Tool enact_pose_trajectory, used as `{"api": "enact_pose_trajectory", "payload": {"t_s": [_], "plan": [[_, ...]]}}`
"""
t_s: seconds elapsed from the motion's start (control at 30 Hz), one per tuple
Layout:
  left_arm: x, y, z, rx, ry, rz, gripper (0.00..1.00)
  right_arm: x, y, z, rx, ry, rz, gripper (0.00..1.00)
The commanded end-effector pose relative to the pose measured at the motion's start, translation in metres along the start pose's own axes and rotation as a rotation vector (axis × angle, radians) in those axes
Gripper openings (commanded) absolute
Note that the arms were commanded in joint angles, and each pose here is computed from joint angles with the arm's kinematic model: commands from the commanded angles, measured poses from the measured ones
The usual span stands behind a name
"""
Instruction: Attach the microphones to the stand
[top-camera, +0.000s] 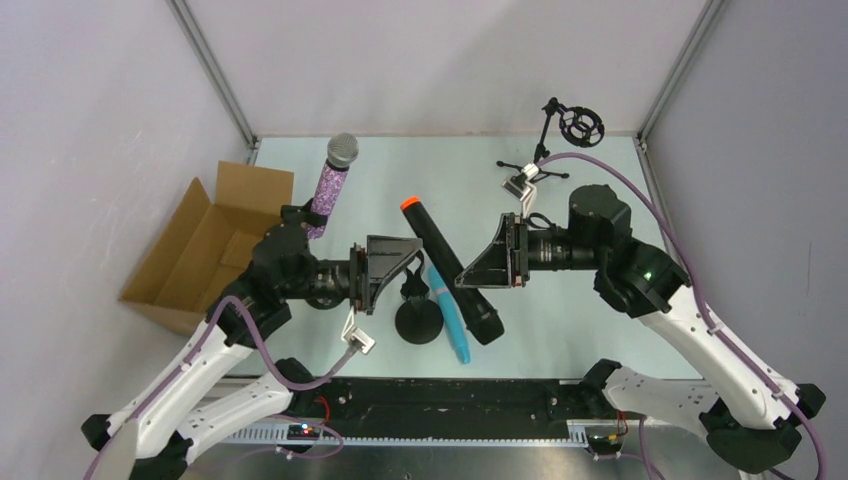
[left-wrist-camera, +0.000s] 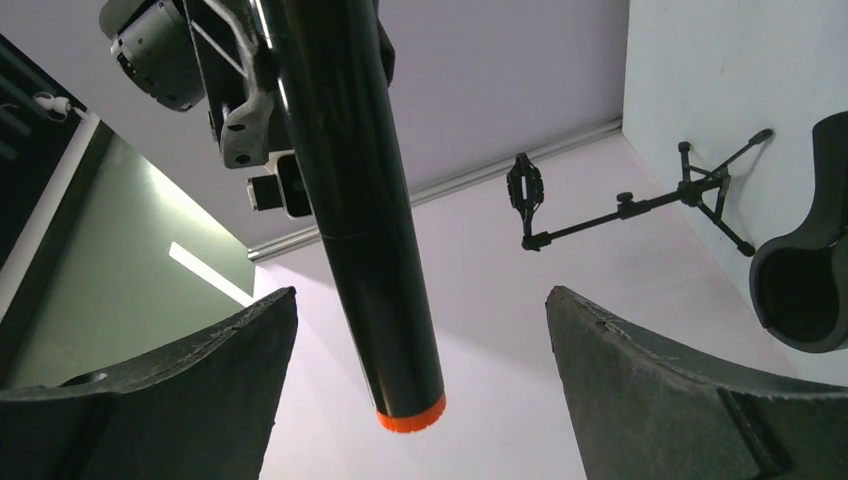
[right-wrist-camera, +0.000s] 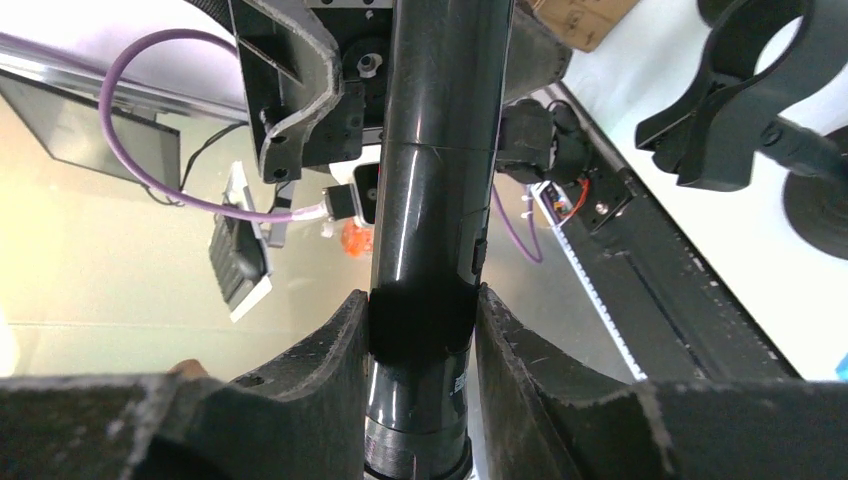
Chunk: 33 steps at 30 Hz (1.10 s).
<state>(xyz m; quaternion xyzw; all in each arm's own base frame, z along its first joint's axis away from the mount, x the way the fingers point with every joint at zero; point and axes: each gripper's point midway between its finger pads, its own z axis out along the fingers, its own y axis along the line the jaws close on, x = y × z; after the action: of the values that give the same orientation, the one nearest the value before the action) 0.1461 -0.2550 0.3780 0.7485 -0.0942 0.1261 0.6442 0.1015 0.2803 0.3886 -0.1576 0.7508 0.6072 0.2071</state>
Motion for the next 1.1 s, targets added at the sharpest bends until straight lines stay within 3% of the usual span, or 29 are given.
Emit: {"api": "enact_pose_trajectory", "payload": {"t_s": [0.0,0.53,0.6,0.67,0.77,0.83,1.07], "plan": [[0.010,0.032,-0.006,-0.029,0.056,0.199,0.98,-0.005,0.044,-0.003,-0.139,0.005,-0.038,0.12],[0.023,0.047,-0.010,-0.065,0.123,0.109,0.98,-0.003,0.049,0.017,-0.173,0.039,-0.031,0.11],[0.025,0.049,-0.012,-0.069,0.133,0.097,0.91,-0.003,0.049,0.019,-0.177,0.043,-0.029,0.11],[0.024,0.052,-0.014,-0.080,0.134,0.064,0.77,-0.003,0.049,0.020,-0.180,0.042,-0.031,0.11],[0.024,0.056,-0.016,-0.089,0.144,0.041,0.47,-0.007,0.050,0.020,-0.187,0.033,-0.031,0.11],[0.024,0.056,-0.017,-0.090,0.150,0.032,0.33,-0.009,0.051,0.021,-0.195,0.032,-0.031,0.11],[0.023,0.061,-0.017,-0.109,0.140,0.004,0.05,-0.017,0.055,0.024,-0.224,0.022,-0.025,0.13]]}}
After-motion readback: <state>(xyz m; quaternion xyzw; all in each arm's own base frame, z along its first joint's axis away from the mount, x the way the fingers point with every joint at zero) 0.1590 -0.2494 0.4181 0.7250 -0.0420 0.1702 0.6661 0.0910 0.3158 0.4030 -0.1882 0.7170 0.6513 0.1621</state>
